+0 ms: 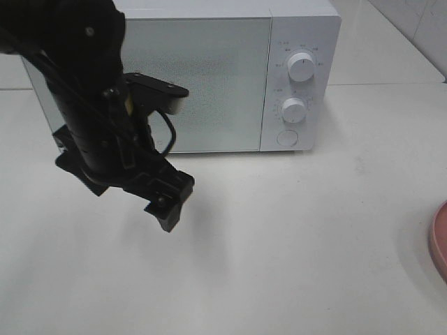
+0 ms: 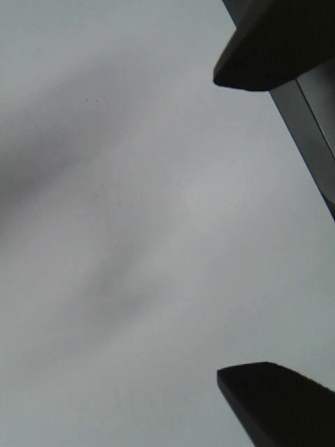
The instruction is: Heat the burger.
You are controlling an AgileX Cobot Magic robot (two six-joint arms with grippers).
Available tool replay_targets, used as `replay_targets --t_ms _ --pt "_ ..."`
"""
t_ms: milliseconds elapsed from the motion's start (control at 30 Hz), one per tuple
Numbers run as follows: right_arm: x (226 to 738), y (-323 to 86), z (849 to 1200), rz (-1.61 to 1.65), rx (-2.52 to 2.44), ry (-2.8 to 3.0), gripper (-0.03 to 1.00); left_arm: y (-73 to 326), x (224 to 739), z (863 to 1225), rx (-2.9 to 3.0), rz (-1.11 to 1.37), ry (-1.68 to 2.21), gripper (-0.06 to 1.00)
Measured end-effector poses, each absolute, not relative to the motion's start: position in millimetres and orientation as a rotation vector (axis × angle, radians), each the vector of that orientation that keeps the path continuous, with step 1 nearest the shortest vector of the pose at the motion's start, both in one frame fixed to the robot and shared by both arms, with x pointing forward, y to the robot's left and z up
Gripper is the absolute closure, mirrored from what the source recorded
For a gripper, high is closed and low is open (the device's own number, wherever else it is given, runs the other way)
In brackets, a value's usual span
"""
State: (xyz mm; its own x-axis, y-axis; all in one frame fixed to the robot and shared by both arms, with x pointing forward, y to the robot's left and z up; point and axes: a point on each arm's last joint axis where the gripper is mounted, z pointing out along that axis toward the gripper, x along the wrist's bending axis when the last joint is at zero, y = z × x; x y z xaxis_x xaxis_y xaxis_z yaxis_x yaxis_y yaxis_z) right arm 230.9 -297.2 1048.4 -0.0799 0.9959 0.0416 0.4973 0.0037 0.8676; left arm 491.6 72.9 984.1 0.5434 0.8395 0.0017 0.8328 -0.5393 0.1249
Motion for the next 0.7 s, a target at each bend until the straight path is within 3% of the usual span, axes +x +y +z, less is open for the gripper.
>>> replay_targets --t_ms 400,467,533,700 --pt "231 -297 1048 0.998 1.556 1.646 0.22 179 514 1035 2.466 0.063 1.792 -0.03" --pt "231 -297 1048 0.998 1.556 1.646 0.22 191 514 1038 2.437 0.067 1.817 -0.03" --pt "231 -297 1048 0.998 1.556 1.646 0.22 231 508 1045 2.329 0.057 1.915 -0.03" --pt "231 -297 1048 0.998 1.556 1.646 0.22 268 493 1048 2.208 0.055 2.020 -0.03"
